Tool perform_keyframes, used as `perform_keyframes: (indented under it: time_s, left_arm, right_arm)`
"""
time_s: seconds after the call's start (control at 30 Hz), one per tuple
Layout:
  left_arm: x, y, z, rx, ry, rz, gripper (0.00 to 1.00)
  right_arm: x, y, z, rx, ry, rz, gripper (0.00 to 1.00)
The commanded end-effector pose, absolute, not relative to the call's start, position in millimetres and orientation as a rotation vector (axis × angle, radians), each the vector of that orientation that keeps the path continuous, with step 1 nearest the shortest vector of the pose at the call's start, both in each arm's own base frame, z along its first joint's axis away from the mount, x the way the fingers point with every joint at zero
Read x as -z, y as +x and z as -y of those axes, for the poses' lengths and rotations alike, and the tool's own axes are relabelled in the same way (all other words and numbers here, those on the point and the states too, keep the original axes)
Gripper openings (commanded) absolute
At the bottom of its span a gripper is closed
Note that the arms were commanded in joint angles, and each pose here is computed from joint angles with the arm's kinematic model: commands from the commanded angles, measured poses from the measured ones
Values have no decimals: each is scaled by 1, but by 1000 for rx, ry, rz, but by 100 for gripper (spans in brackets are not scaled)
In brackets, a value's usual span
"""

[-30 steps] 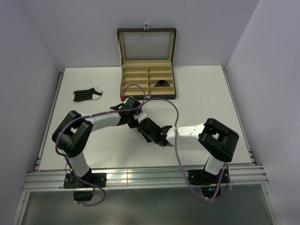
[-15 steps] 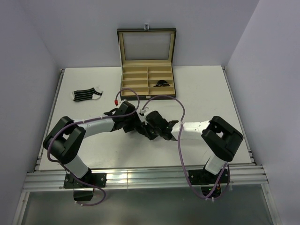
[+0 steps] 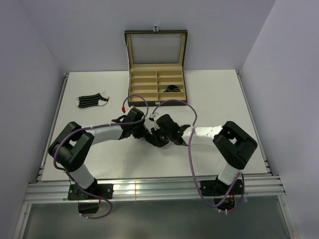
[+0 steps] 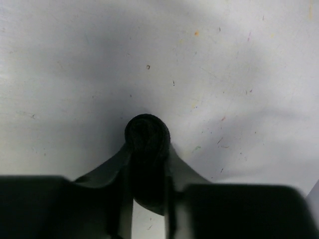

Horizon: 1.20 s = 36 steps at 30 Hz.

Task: Roll the socks
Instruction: Roll the sock at the center of the board, then pick up the sock at the center of the board.

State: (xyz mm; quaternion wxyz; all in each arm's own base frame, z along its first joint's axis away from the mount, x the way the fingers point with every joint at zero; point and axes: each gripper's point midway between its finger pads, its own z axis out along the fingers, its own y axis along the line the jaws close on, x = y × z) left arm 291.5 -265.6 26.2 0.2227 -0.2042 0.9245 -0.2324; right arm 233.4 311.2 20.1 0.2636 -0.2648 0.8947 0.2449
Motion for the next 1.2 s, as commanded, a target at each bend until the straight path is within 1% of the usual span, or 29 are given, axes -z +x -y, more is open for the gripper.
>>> perform_keyframes:
  time_s: [0.0, 0.03, 0.07, 0.1, 0.17, 0.2, 0.23, 0.27, 0.3, 0.33, 0.37, 0.47, 0.5, 0.67, 0.97, 1.17]
  left_arm:
    - [-9, 282, 261, 574, -564, -2626, 18]
    - [-7, 281, 260, 564, -562, -2634, 13]
    - [-6, 281, 260, 558, -559, -2640, 6]
    - [-4, 280, 259, 544, -558, -2651, 1]
    - [-3, 278, 258, 528, -548, -2665, 0]
    - [-4, 279, 258, 523, -544, -2666, 0]
    - [-1, 277, 256, 506, -544, -2682, 0]
    - [-2, 277, 256, 499, -533, -2687, 0]
    - [1, 276, 255, 484, -530, -2702, 0]
    - [1, 275, 255, 479, -526, -2708, 0]
    - [0, 276, 256, 477, -520, -2709, 0]
    - [2, 275, 255, 459, -512, -2724, 0]
    - [2, 275, 254, 455, -512, -2725, 0]
    - [3, 274, 254, 444, -500, -2738, 0]
    - [1, 273, 255, 454, -487, -2745, 0]
    - [3, 272, 258, 475, -488, -2750, 0]
  right_arm:
    - [-20, 231, -312, -681, -709, -2462, 0]
    - [-19, 231, -312, -681, -712, -2463, 0]
    - [-24, 233, -312, -678, -707, -2450, 0]
    - [-26, 233, -310, -669, -708, -2443, 3]
    - [-36, 238, -307, -630, -706, -2409, 10]
    - [-40, 239, -305, -609, -709, -2392, 20]
    - [-46, 241, -305, -590, -710, -2376, 25]
    - [-56, 246, -301, -539, -706, -2340, 37]
    - [-60, 243, -303, -522, -726, -2324, 42]
    - [-66, 244, -306, -516, -735, -2298, 46]
    - [-72, 247, -304, -483, -733, -2274, 52]
    - [-89, 252, -305, -394, -724, -2195, 59]
    - [-92, 256, -303, -355, -705, -2178, 60]
    - [-103, 248, -322, -334, -755, -2086, 67]
    - [-86, 262, -336, -243, -755, -2014, 67]
    - [-69, 265, -340, -247, -759, -1994, 67]
